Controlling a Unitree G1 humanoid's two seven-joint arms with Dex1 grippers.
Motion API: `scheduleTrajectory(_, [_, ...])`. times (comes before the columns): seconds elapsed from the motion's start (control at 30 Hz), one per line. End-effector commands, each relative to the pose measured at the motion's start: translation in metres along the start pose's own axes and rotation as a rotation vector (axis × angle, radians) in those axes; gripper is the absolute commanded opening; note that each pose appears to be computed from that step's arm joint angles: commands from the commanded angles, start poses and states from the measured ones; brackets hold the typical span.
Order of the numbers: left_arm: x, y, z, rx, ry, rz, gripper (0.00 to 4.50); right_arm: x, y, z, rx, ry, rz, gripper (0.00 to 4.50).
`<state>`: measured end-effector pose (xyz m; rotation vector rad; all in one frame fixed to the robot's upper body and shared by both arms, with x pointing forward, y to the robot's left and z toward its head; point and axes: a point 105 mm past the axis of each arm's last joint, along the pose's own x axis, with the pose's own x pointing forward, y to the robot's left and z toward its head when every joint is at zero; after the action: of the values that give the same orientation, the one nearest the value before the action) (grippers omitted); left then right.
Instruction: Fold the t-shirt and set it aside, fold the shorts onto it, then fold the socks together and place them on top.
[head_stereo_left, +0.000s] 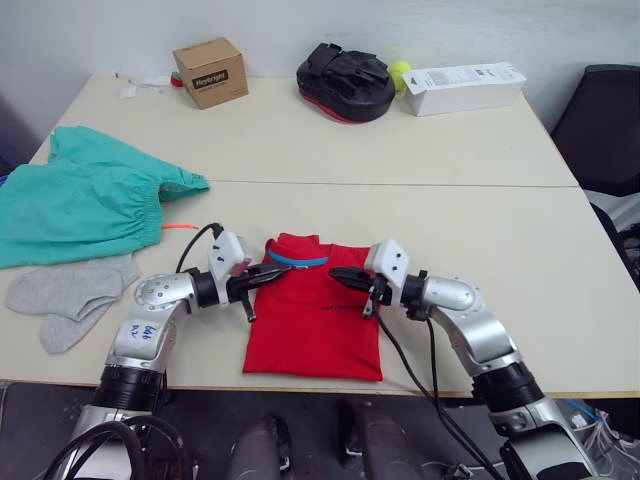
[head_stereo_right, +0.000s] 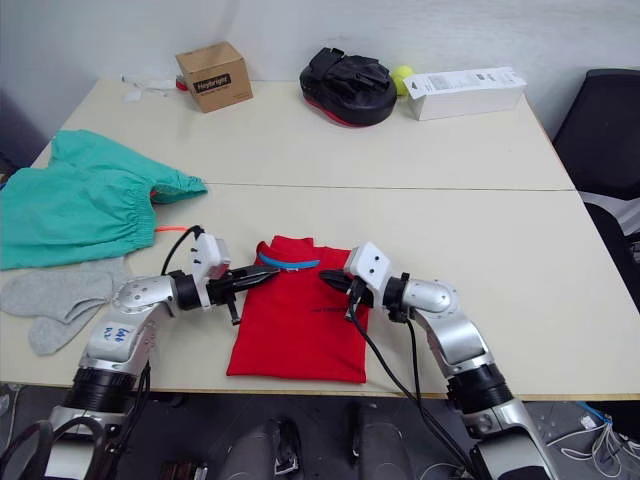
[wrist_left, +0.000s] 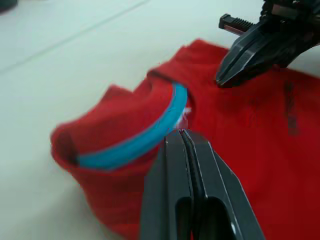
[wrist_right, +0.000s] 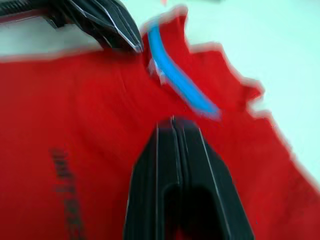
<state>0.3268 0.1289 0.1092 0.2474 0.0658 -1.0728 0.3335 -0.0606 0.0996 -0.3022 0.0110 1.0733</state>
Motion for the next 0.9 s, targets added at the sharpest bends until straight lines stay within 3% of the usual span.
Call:
scheduleTrajectory(0.03, [0.009,0.007,0.002,0.023,-0.025,0.035,0.03,0.001,-0.016,-0.002,-0.022,-0.016,-0.068,0.00])
scheduleTrajectory(0.3, [0.009,0.052,0.003,-0.037,-0.068,0.345,0.03,-0.033,-0.053,-0.015,0.053,-0.033,-0.272,0.00])
scheduleTrajectory(0.4, [0.001,0.051,0.014,-0.028,-0.144,0.346,0.03,-0.056,-0.059,-0.013,0.115,-0.074,-0.333,0.00])
scheduleTrajectory(0.5, [-0.014,0.041,0.032,0.022,-0.233,0.291,0.03,-0.076,-0.044,0.009,0.258,-0.210,-0.247,0.00])
scheduleTrajectory(0.63, [-0.041,0.008,0.039,0.063,-0.197,0.080,0.93,-0.108,-0.022,0.019,0.423,-0.135,-0.135,0.93])
scheduleTrajectory(0.67, [-0.055,-0.002,0.040,0.095,-0.160,0.015,1.37,-0.121,-0.012,0.016,0.526,-0.054,-0.087,1.38])
scheduleTrajectory(0.7, [-0.063,-0.010,0.041,0.118,-0.133,-0.029,1.54,-0.130,-0.005,0.015,0.597,0.006,-0.055,1.58])
scheduleTrajectory(0.77, [-0.076,-0.032,0.037,0.177,-0.051,-0.160,2.22,-0.149,0.010,-0.002,0.761,0.239,-0.036,2.30])
scheduleTrajectory(0.9, [-0.089,-0.059,0.044,0.159,-0.115,-0.302,3.48,-0.158,0.026,-0.011,0.928,0.412,-0.019,3.66])
